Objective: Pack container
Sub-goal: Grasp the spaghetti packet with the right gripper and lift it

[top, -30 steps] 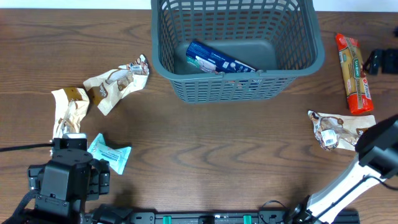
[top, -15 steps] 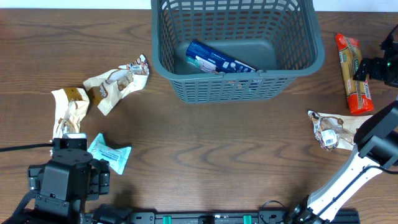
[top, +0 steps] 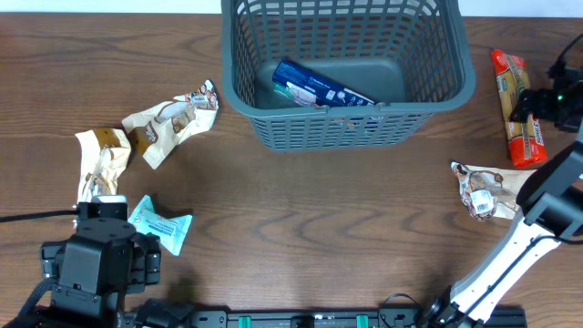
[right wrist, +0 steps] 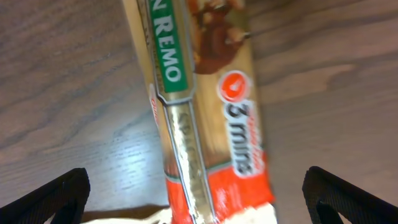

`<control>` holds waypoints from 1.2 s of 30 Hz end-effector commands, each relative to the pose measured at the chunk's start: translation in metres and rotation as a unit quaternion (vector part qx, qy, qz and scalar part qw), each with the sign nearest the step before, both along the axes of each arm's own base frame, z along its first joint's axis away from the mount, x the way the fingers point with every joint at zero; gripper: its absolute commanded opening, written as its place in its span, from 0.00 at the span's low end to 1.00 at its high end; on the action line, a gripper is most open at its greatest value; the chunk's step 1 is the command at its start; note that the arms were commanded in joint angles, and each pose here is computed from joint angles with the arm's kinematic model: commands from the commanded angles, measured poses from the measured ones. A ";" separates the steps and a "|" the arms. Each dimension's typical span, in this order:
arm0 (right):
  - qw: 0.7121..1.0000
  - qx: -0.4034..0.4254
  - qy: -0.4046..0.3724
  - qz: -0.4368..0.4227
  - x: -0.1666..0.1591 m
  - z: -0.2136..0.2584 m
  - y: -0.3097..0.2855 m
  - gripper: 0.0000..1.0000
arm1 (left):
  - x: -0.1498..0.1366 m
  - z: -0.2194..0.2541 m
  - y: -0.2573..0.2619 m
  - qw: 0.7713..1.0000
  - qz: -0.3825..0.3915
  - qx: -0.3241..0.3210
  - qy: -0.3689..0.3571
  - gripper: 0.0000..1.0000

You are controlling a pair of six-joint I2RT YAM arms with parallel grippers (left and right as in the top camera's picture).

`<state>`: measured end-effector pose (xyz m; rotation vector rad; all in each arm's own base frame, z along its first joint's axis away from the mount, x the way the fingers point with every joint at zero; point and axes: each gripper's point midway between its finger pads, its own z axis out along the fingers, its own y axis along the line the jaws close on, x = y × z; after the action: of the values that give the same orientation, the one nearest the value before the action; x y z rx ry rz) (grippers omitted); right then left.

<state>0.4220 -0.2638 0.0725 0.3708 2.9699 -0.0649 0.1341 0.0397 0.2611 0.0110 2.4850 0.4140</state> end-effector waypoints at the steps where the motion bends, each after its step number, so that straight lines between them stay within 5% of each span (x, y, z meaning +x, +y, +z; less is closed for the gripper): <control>1: 1.000 0.010 0.006 0.006 0.008 -0.013 0.011 0.99 | -0.001 0.007 0.004 1.000 0.007 0.006 -0.011 0.99; 36: 0.999 0.000 0.019 0.048 0.014 -0.065 -0.007 0.99 | -0.001 0.006 0.004 1.000 0.007 0.006 -0.010 0.99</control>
<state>0.4404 -0.2671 0.0208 0.2272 2.9981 -0.0725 0.1340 0.0396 0.2610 0.0113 2.4855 0.4137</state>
